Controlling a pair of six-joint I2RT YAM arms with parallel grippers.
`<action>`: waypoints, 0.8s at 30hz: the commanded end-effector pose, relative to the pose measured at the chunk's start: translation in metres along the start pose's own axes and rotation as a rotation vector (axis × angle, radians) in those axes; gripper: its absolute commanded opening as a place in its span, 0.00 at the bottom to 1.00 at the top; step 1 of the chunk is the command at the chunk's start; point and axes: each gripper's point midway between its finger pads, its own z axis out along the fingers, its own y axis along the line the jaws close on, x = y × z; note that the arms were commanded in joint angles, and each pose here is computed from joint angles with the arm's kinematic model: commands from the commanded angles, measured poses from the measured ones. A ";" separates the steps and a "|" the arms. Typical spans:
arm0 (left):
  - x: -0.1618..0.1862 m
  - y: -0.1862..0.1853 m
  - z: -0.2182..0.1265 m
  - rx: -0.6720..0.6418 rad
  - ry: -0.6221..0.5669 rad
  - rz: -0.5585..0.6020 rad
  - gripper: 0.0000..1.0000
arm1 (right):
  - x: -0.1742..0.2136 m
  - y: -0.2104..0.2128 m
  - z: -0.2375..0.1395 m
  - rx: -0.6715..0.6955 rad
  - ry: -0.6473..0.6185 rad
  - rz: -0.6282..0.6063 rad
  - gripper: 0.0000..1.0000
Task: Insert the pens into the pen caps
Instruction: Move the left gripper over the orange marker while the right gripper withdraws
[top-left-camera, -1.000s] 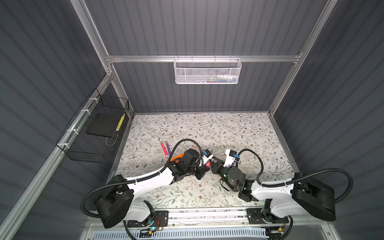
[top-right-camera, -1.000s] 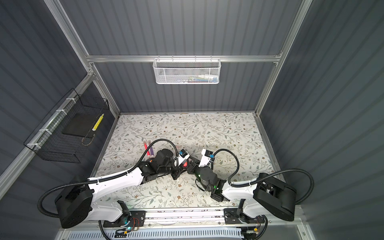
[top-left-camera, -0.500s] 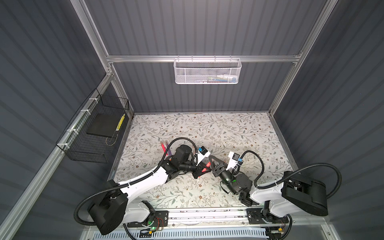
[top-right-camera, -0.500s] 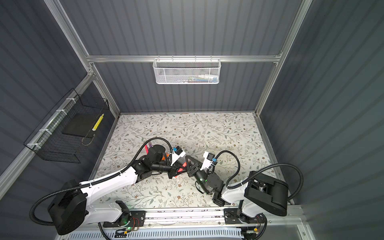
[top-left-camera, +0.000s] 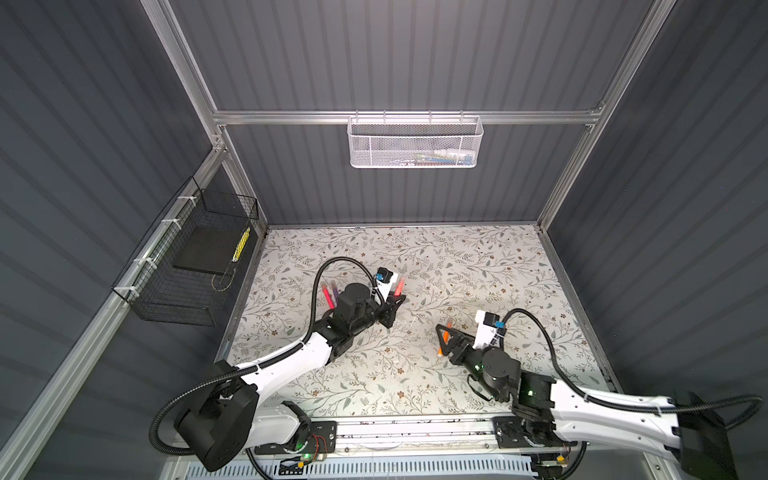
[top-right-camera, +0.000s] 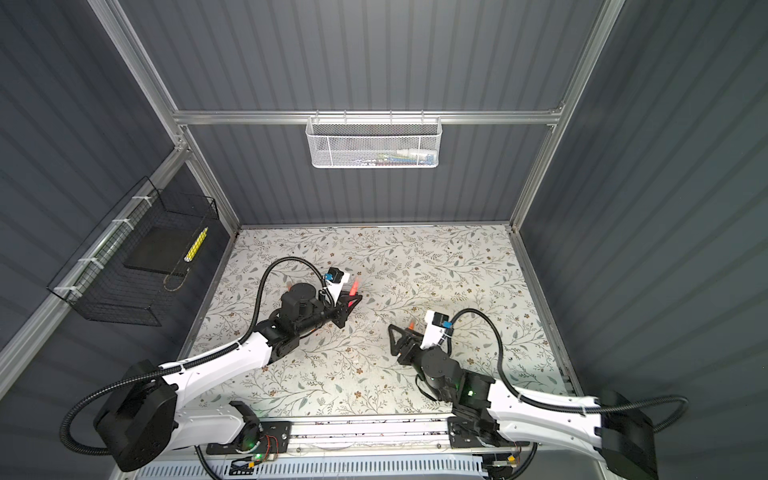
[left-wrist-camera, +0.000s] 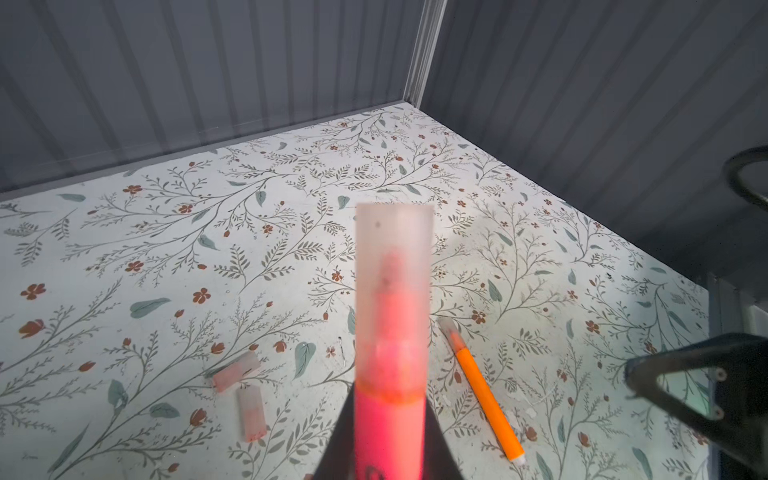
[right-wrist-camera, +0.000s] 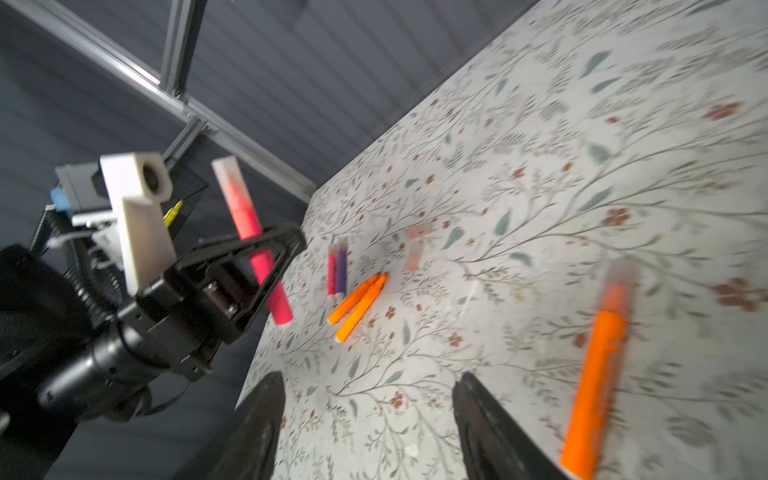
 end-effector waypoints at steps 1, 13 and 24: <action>0.030 0.009 0.014 -0.064 0.051 -0.063 0.00 | -0.002 -0.072 -0.020 0.256 -0.017 -0.091 0.68; 0.110 -0.041 0.092 -0.155 0.337 -0.075 0.00 | -0.010 -0.090 -0.028 0.319 -0.038 -0.099 0.78; 0.135 -0.046 0.119 -0.201 0.414 -0.102 0.00 | -0.004 -0.094 -0.023 0.330 -0.015 -0.104 0.82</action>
